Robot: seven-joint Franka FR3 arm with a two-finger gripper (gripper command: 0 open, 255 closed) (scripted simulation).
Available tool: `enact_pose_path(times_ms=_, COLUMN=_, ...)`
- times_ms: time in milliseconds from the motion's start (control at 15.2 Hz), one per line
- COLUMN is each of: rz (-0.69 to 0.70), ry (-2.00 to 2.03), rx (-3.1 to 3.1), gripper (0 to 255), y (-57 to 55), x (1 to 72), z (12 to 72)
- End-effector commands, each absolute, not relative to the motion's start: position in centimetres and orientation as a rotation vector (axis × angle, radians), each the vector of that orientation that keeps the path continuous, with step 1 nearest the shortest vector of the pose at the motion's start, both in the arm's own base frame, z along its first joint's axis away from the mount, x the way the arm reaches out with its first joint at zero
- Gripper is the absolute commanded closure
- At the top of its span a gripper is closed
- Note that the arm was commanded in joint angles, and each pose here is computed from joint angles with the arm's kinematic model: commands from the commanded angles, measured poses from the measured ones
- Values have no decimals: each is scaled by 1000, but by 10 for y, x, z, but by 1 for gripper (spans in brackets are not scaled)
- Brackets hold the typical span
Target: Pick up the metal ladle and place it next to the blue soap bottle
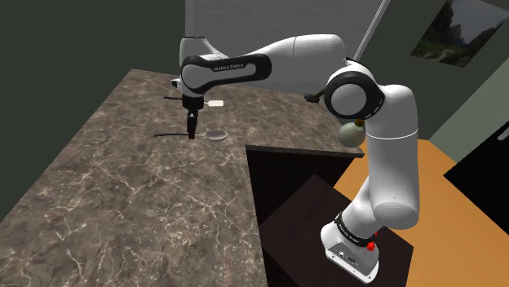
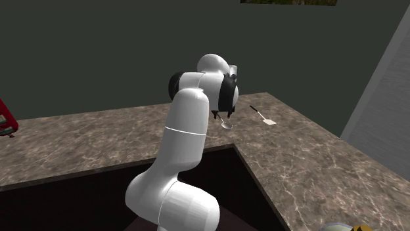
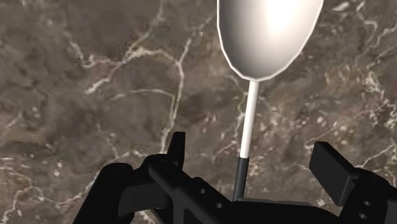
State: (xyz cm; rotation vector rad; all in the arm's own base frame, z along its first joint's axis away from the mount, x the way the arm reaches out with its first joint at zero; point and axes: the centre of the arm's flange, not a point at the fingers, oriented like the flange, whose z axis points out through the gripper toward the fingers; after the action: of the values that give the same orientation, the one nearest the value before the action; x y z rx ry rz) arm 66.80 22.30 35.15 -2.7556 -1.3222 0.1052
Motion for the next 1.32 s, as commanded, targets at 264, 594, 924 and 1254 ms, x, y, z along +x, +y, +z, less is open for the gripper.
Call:
enact_pose_path(times_ms=264, rz=104, ry=-1323, rx=-2756, gripper=0, y=224, x=666, z=337)
enact_pose_path(times_ms=594, rz=104, ry=-1323, rx=-2756, gripper=255, y=224, x=666, z=337)
enact_pose_path(times_ms=924, rz=104, ry=-1323, rx=-2756, gripper=255, y=224, x=666, z=337)
enact_pose_path(times_ms=1254, rz=104, ry=-1323, rx=-2756, gripper=255, y=224, x=666, z=343)
